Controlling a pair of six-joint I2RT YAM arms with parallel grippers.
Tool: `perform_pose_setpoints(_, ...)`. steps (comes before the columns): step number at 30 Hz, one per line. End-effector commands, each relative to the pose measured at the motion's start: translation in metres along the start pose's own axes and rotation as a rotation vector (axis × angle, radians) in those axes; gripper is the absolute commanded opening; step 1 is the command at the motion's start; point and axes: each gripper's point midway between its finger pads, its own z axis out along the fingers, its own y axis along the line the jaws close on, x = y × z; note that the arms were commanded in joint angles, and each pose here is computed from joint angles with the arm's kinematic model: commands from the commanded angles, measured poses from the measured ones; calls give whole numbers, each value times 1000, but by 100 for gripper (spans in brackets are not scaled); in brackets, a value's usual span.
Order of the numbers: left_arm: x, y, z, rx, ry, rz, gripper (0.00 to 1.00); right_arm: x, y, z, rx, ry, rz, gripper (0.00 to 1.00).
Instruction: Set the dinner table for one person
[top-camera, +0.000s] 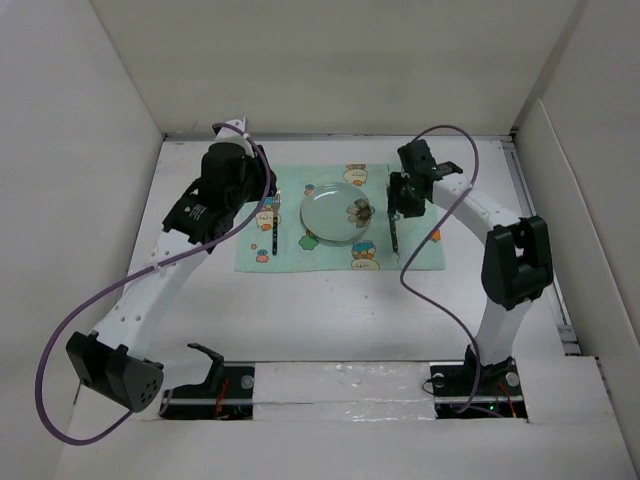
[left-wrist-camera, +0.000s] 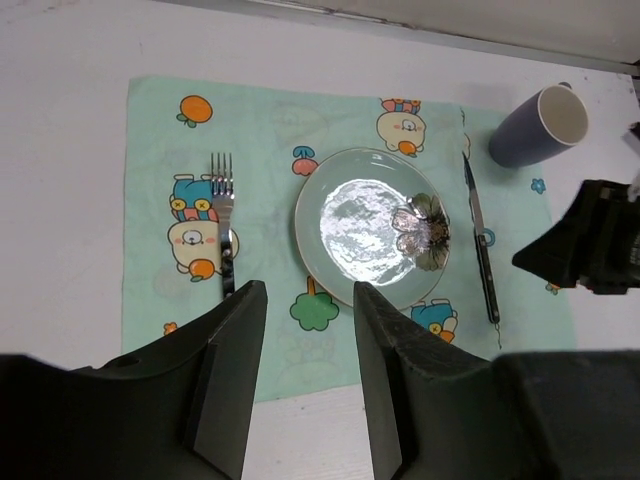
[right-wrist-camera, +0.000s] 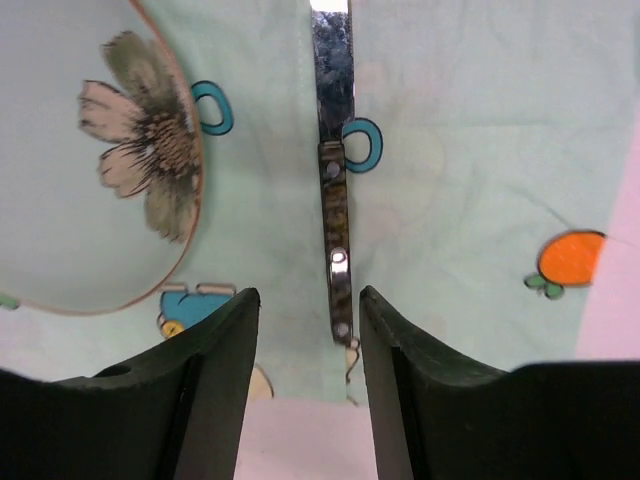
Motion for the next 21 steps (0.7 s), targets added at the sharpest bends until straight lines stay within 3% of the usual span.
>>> perform_pose_setpoints(1, -36, -14, -12, 41, -88, -3, 37, -43, 15, -80, -68, -171, 4, 50)
perform_pose_setpoints(3, -51, -22, -20, 69, -118, -18, 39, -67, 23, -124, -121, -282, 10, 36)
perform_pose_setpoints(4, -59, -26, -24, 81, -133, -27, 40, -80, 29, -169, -183, -382, 16, 24)
perform_pose_setpoints(5, -66, -29, -27, 91, -145, -36, 40, -89, 32, -197, -223, -455, 26, 5)
perform_pose_setpoints(6, -86, -37, -39, 116, -190, -49, 41, -106, 38, -233, -282, -571, 39, 0)
perform_pose_setpoints(7, -97, -40, -47, 128, -214, -65, 42, -110, 33, -294, -342, -720, 60, 0)
perform_pose_setpoints(10, -146, -44, -90, 147, -358, -109, 45, -119, 17, -383, -437, -1038, 164, 0)
perform_pose_setpoints(11, -160, -42, -111, 154, -418, -126, 46, -106, -2, -435, -486, -1168, 237, 11)
perform_pose_setpoints(14, -195, -32, -165, 159, -593, -166, 51, -92, -34, -480, -495, -1327, 380, 29)
perform_pose_setpoints(17, -201, -20, -192, 145, -678, -174, 53, -90, -44, -475, -441, -1303, 384, 45)
perform_pose_setpoints(20, -181, -13, -172, 105, -620, -163, 56, -93, -41, -437, -395, -1173, 371, 54)
perform_pose_setpoints(21, -169, -12, -162, 94, -572, -164, 62, -92, -37, -421, -385, -1120, 363, 56)
